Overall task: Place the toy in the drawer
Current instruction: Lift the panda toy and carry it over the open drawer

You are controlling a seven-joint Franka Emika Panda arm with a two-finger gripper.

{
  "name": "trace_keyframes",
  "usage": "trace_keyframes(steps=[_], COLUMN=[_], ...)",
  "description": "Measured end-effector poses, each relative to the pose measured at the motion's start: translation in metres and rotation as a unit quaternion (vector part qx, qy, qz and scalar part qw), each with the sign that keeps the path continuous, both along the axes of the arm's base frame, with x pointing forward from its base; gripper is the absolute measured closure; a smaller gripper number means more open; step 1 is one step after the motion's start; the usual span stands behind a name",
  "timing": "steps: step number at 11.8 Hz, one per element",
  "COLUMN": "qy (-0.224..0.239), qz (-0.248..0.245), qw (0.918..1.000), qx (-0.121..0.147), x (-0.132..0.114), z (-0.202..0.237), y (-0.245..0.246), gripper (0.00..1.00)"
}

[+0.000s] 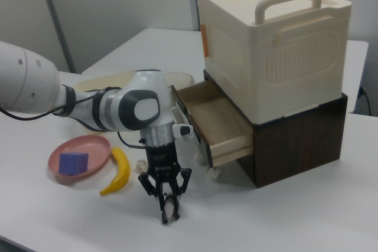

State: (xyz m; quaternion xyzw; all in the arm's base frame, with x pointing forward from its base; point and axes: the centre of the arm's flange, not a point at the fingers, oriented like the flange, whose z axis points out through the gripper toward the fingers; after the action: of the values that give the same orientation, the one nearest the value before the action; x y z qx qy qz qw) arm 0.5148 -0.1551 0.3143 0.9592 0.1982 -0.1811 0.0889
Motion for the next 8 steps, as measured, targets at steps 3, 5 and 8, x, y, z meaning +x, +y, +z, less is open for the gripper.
trace_keyframes(steps=[3,5,8], qy=[-0.04,-0.088,-0.173], qz=[-0.033,-0.074,-0.145], qw=[0.9986,0.9919,0.9655], qx=[0.009,0.052,0.129], x=[0.003,0.005,0.014], z=[0.047,0.107,0.176], y=[0.007,0.012,0.0], gripper=[0.64,0.64,0.64])
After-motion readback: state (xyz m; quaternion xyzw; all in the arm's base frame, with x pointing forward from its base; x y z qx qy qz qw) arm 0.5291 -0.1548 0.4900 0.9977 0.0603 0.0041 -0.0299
